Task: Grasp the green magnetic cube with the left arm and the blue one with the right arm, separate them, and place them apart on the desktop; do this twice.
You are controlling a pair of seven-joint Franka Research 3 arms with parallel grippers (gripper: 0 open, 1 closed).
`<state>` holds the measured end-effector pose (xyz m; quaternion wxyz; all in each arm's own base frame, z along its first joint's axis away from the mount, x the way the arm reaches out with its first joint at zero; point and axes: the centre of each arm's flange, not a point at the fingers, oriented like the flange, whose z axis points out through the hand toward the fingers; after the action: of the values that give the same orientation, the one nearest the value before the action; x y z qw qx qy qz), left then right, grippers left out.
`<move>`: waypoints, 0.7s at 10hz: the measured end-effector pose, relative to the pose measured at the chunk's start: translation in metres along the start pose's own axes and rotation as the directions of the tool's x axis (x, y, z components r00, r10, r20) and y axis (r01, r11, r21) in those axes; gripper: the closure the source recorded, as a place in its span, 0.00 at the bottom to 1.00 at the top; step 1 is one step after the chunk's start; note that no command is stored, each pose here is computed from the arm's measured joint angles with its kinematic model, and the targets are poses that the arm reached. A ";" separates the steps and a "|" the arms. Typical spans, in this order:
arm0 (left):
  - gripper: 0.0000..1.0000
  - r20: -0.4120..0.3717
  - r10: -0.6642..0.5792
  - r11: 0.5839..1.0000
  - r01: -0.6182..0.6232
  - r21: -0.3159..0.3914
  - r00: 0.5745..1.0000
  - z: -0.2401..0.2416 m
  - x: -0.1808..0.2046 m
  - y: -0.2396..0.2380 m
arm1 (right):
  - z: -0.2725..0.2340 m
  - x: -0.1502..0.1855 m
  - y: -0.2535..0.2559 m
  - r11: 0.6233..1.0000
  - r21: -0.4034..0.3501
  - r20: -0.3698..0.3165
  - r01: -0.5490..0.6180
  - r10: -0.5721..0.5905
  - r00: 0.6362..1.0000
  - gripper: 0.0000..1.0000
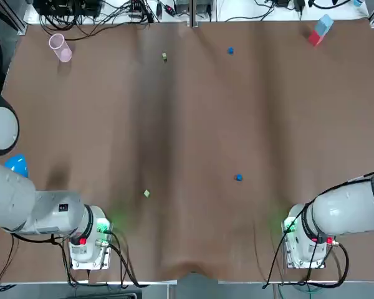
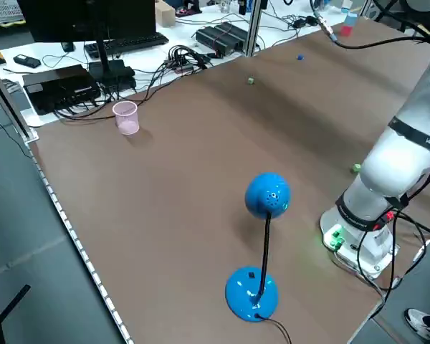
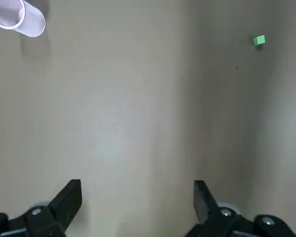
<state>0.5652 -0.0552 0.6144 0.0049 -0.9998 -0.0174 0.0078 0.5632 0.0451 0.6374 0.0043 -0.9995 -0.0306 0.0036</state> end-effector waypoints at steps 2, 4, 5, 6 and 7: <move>0.00 -0.006 -0.001 1.000 0.001 -0.001 1.000 -0.003 0.000 -0.001 | -0.001 0.001 0.000 1.000 0.007 -0.008 -0.001 0.001 1.000 0.00; 0.00 -0.016 -0.002 1.000 0.002 -0.002 1.000 -0.008 0.000 -0.001 | -0.003 0.003 0.000 1.000 0.008 -0.030 -0.001 0.001 1.000 0.00; 0.00 -0.017 -0.003 1.000 0.003 -0.002 1.000 -0.008 0.000 -0.001 | -0.004 0.004 0.000 1.000 0.008 -0.034 0.000 0.001 0.999 0.00; 0.00 -0.018 -0.002 1.000 0.002 -0.003 1.000 -0.009 0.001 -0.001 | -0.004 0.004 0.000 1.000 0.008 -0.036 0.001 -0.001 0.999 0.00; 0.00 -0.020 -0.003 1.000 0.003 -0.003 1.000 -0.010 0.001 -0.001 | -0.004 0.004 0.000 1.000 0.008 -0.037 0.002 -0.002 0.999 0.00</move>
<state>0.5659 -0.0539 0.6241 0.0036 -0.9998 -0.0187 -0.0024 0.5669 0.0454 0.6415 0.0086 -0.9994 -0.0313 -0.0147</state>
